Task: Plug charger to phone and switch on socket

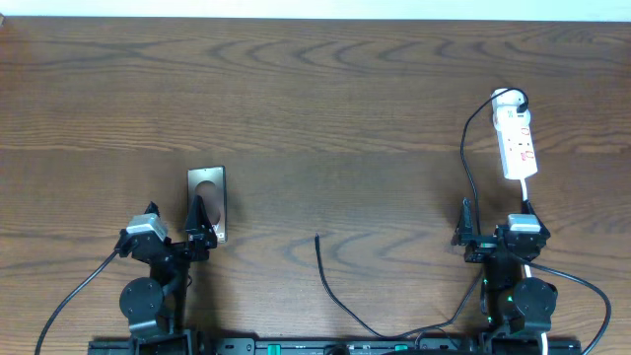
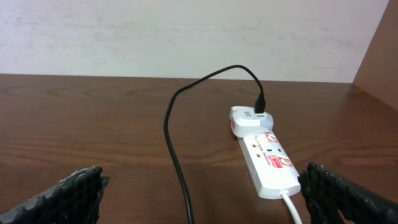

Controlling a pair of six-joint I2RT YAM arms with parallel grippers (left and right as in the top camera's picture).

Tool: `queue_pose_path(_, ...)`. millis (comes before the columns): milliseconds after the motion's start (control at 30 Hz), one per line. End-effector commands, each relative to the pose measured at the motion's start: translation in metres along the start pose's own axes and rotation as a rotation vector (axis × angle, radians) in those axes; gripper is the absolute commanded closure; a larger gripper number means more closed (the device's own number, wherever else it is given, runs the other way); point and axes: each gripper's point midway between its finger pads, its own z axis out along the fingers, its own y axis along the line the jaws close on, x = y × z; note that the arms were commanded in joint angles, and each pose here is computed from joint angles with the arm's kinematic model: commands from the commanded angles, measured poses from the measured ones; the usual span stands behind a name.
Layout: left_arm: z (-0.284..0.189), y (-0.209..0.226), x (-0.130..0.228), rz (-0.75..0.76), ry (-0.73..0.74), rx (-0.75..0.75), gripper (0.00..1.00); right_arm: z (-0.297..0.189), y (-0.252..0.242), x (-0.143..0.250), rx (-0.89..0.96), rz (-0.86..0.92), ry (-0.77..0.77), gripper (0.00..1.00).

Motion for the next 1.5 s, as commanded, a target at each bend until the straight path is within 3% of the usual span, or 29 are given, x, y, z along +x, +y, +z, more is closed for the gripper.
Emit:
queue_pose_path(0, 0.000, 0.003, 0.014, -0.014, 0.051, -0.007, 0.16, 0.000, 0.000, 0.000, -0.001, 0.009, -0.003, 0.01)
queue_pose_path(333, -0.001, -0.009, 0.006, -0.008, 0.039, 0.053, 0.16, 0.000, 0.000, 0.000, -0.001, 0.009, -0.003, 0.01)
queue_pose_path(733, -0.008, -0.026, -0.033, 0.001, 0.023, 0.077, 0.16, 0.000, 0.000, 0.000, -0.001, 0.009, -0.003, 0.01)
queue_pose_path(1100, 0.021, -0.047, -0.072, 0.117, 0.230, 0.112, 0.16, 0.000, 0.000, 0.000, -0.001, 0.009, -0.003, 0.01)
queue_pose_path(1467, 0.071, -0.055, -0.107, 0.235, 0.551, 0.125, 0.16, 0.000, 0.000, 0.000, -0.001, 0.009, -0.003, 0.01)
